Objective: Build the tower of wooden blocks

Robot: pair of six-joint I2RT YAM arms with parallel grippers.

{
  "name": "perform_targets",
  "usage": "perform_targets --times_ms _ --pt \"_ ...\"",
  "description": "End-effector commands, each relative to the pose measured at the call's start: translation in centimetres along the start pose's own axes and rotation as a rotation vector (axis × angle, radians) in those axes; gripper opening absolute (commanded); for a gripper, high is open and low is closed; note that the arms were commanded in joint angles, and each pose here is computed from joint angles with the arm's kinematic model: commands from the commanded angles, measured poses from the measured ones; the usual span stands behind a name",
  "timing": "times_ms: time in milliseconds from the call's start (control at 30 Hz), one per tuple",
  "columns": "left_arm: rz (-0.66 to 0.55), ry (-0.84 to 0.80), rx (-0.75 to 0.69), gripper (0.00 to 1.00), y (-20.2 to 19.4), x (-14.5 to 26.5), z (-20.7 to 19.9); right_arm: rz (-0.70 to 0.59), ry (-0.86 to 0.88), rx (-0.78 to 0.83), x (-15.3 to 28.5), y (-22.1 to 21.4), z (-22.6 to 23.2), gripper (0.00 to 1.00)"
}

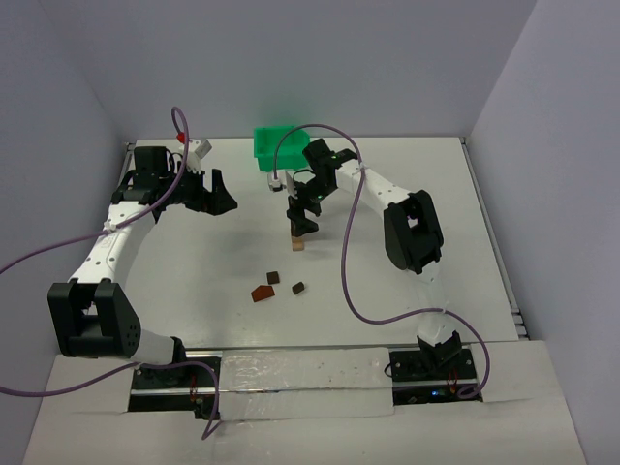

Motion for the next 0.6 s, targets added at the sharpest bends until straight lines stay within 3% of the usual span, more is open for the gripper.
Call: perform_targets --times_ms 0,567 --pt "-0.050 -0.027 -0.051 0.99 2.1 0.4 -1.0 -0.021 -0.006 0.024 -0.1 0.9 -0.1 1.00" --pt "-0.068 -0.021 -0.061 0.99 2.2 0.9 -1.3 -0.007 -0.073 0.064 2.0 2.3 -0.6 1.00"
Point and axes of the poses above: each gripper's point midway between its finger pads, its own x axis back along the fingers, its own z axis along the line the jaws close on, y = z × x, the point moved 2 cm from there along x, back along the fingers, and after that the axes turned 8 degrees about x, right-handed, at the moved point
